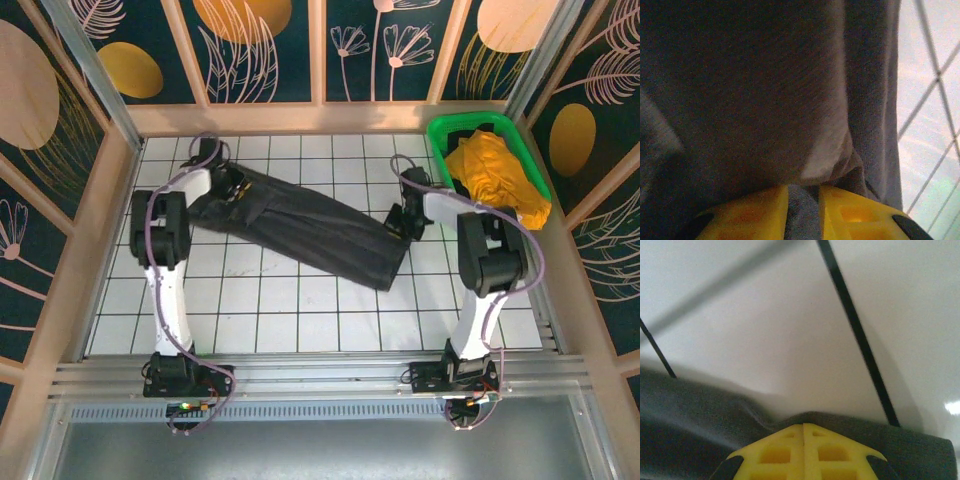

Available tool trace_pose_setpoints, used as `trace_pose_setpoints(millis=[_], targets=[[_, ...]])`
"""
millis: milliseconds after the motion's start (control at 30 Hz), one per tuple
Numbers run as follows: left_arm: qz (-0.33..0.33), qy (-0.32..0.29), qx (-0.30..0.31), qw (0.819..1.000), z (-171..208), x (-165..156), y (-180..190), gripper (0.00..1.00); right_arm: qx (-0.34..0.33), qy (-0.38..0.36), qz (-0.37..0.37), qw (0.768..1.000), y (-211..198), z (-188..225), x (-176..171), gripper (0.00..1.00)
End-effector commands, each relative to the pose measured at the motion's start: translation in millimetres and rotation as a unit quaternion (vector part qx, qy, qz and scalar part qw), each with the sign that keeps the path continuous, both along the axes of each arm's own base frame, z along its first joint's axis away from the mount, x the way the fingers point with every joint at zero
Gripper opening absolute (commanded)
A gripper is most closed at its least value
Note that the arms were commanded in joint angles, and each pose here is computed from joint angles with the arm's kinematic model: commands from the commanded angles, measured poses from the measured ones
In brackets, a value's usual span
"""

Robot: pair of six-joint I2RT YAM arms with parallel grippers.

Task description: Fold and stack the t-shirts

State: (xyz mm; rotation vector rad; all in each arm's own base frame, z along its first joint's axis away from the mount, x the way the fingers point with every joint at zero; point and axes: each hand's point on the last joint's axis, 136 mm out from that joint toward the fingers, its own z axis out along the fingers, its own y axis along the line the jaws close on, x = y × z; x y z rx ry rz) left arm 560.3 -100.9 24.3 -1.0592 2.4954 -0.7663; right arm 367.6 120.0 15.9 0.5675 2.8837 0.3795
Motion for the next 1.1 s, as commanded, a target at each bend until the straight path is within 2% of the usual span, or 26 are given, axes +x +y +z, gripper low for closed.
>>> trace_pose_setpoints(millis=[0, 167, 267, 333, 433, 600, 700, 800, 933, 1067], targets=[[-0.069, 0.050, -0.012, 0.996, -42, -5, -70, 0.27, -0.052, 0.148, 0.020, 0.987, -1, -35, -115, 0.00], [-0.099, -0.023, -0.091, 0.991, -30, 33, -159, 0.29, -0.015, 0.205, 0.097, 0.974, 43, -40, -191, 0.00], [-0.129, -0.083, -0.161, 0.975, -18, 51, -208, 0.30, 0.037, 0.204, 0.153, 0.966, 85, -35, -206, 0.00], [-0.157, -0.111, -0.183, 0.964, -7, 59, -230, 0.33, 0.070, 0.190, 0.177, 0.963, 110, -26, -205, 0.02], [-0.173, -0.151, -0.189, 0.955, 25, 71, -238, 0.38, 0.046, 0.169, 0.173, 0.969, 109, -13, -194, 0.08], [-0.158, -0.213, -0.123, 0.956, 98, 75, -218, 0.52, 0.018, 0.117, 0.122, 0.985, 84, 18, -177, 0.26], [-0.155, -0.221, -0.081, 0.959, 131, 57, -201, 0.55, 0.022, 0.098, 0.104, 0.989, 71, 33, -183, 0.34], [-0.160, -0.180, -0.043, 0.970, 132, 22, -184, 0.55, 0.029, 0.106, 0.101, 0.989, 59, 34, -201, 0.37], [-0.184, -0.096, 0.003, 0.978, 101, -56, -163, 0.52, 0.051, 0.094, 0.148, 0.983, 63, 32, -215, 0.42], [-0.227, -0.033, 0.017, 0.973, 72, -143, -144, 0.50, 0.046, 0.070, 0.201, 0.976, 69, 26, -208, 0.45]])
